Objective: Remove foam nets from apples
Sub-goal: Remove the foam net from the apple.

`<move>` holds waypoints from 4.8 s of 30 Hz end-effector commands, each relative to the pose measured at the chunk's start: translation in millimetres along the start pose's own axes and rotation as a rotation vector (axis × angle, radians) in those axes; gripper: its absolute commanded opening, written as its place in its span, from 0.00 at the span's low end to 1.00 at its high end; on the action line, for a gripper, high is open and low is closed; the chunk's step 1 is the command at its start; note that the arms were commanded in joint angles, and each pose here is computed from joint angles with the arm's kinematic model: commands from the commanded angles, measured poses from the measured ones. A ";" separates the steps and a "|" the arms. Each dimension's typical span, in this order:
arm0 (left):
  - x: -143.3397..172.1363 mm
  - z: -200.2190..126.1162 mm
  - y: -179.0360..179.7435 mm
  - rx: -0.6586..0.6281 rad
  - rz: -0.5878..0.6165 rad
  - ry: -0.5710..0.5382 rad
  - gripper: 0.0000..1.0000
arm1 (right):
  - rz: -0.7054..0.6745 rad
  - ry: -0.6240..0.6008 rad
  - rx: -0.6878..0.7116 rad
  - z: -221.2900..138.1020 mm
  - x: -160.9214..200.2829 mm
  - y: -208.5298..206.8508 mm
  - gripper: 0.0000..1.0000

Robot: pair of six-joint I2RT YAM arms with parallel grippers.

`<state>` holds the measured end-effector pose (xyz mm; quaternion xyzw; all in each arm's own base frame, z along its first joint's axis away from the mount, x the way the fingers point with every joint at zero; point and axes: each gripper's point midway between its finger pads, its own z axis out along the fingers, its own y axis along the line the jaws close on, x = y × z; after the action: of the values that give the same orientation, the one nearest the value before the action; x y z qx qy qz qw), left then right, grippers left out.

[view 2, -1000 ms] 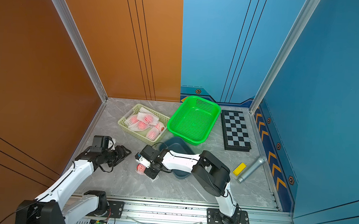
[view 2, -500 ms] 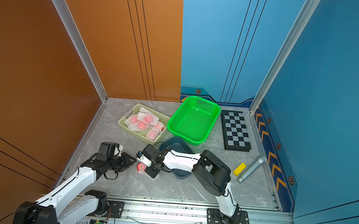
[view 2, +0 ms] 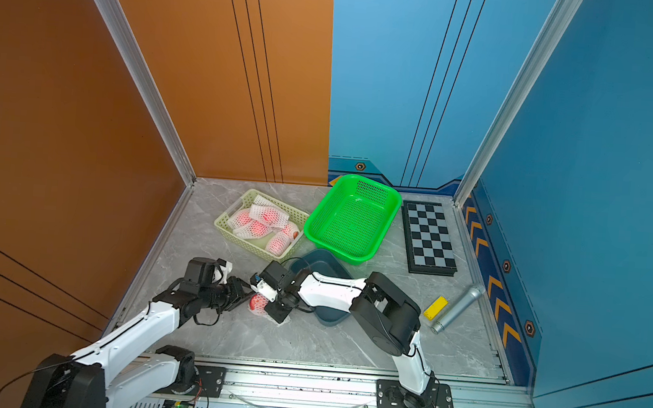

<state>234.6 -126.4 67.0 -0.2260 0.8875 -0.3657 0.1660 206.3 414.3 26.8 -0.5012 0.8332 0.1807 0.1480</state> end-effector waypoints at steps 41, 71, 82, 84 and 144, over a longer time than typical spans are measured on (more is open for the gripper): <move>32.7 16.7 13.3 -0.013 0.015 0.078 0.59 | 0.103 -0.079 0.007 -1.9 -9.6 -24.9 0.00; 14.7 -5.8 -9.1 -0.008 0.084 -0.021 0.45 | 0.110 -0.147 -0.041 -8.7 -24.5 -10.5 0.00; -10.2 -41.2 -53.8 0.048 0.140 -0.099 0.42 | 0.103 -0.175 0.019 -55.8 -47.2 -5.2 0.00; -15.7 -47.1 -62.5 0.068 0.151 -0.118 0.43 | 0.108 -0.169 0.041 -64.3 -48.7 -8.0 0.00; 9.0 85.8 -207.6 0.406 0.350 0.064 0.51 | 0.410 -0.349 0.256 -206.0 47.9 -126.0 0.85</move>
<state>328.1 -313.7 151.3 -0.0249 0.8304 -0.5096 0.2241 284.7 226.8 166.0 -0.2566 0.9018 0.1645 0.3062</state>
